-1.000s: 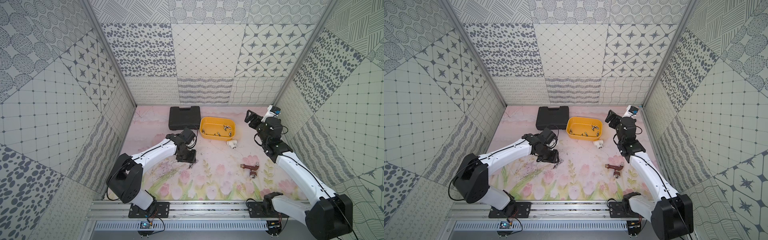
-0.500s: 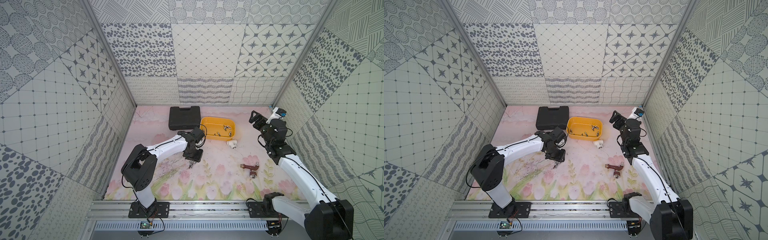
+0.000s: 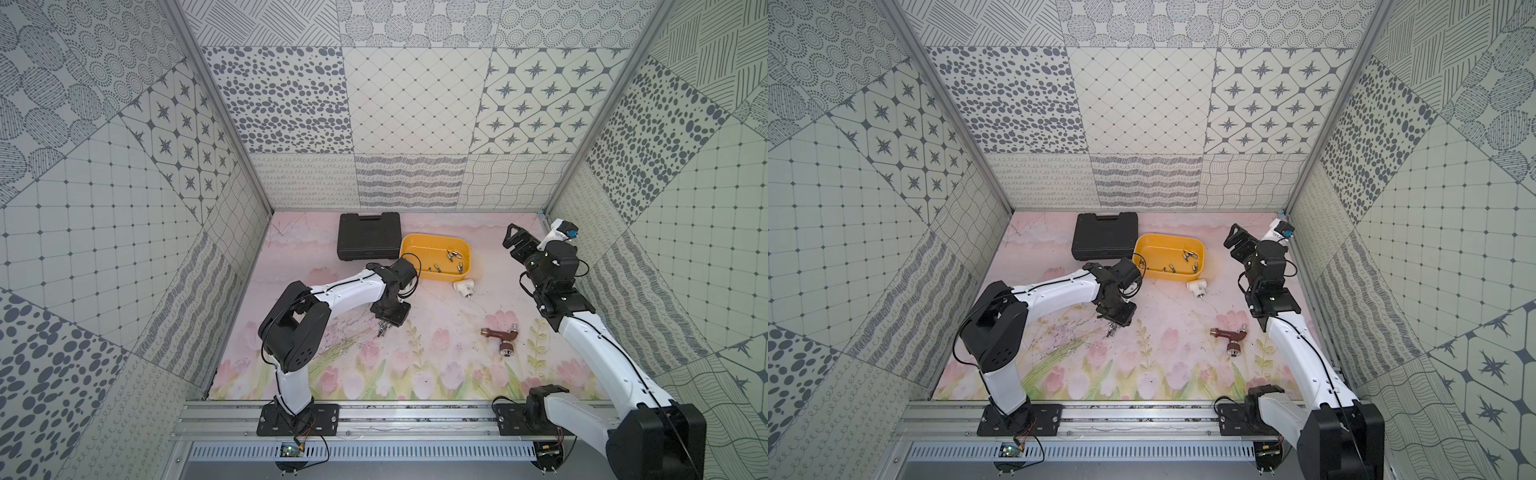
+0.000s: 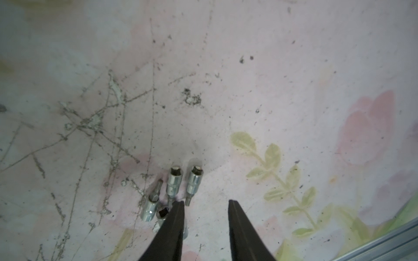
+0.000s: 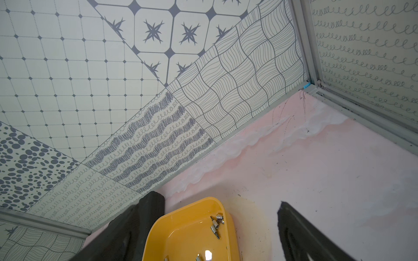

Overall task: Put the bit on the desktop into the storage box
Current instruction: Pick up the screwdriver bit from the center of the board.

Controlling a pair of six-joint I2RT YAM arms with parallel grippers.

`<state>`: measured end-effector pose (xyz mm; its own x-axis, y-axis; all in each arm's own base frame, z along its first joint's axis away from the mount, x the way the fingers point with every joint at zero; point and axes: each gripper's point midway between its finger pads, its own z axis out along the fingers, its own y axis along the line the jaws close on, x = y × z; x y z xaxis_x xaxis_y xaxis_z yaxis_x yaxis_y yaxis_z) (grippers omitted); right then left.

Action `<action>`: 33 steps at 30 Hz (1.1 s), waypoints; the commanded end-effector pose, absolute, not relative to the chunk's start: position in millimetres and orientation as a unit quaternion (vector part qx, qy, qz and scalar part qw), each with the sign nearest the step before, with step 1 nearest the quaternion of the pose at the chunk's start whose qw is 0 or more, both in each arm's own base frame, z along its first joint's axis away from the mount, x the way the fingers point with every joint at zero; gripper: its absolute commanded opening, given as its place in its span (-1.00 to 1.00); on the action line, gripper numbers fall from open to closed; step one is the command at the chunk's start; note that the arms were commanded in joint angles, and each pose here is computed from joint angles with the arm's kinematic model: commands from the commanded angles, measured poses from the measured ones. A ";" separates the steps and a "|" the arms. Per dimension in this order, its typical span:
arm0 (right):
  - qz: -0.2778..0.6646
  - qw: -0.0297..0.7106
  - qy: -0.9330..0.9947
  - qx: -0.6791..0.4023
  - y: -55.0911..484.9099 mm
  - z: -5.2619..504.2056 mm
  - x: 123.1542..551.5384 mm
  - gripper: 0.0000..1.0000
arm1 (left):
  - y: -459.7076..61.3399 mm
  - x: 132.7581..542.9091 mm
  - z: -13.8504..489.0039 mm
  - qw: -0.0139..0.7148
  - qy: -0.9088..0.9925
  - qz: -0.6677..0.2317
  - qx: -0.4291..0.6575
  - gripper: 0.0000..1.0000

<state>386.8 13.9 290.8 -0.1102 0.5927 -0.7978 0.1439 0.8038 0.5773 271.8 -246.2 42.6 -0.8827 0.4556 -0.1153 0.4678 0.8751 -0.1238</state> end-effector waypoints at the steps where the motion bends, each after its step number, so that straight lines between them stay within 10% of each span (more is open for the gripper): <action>1: 0.201 0.634 0.702 0.255 13.4 304.8 384.8 0.94 | -246.0 278.2 41.0 0.052 0.960 -0.056 0.269 -0.27; 33: 0.217 0.630 0.691 0.279 3.7 298.5 382.4 0.94 | -249.4 274.4 21.0 0.038 0.955 -0.025 0.294 -0.43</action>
<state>385.2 5.2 283.6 -0.0995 0.6498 -0.7535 0.1528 0.7583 0.6338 273.4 -247.4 22.4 -0.8419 0.5331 -0.0835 0.5378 0.8417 -0.0487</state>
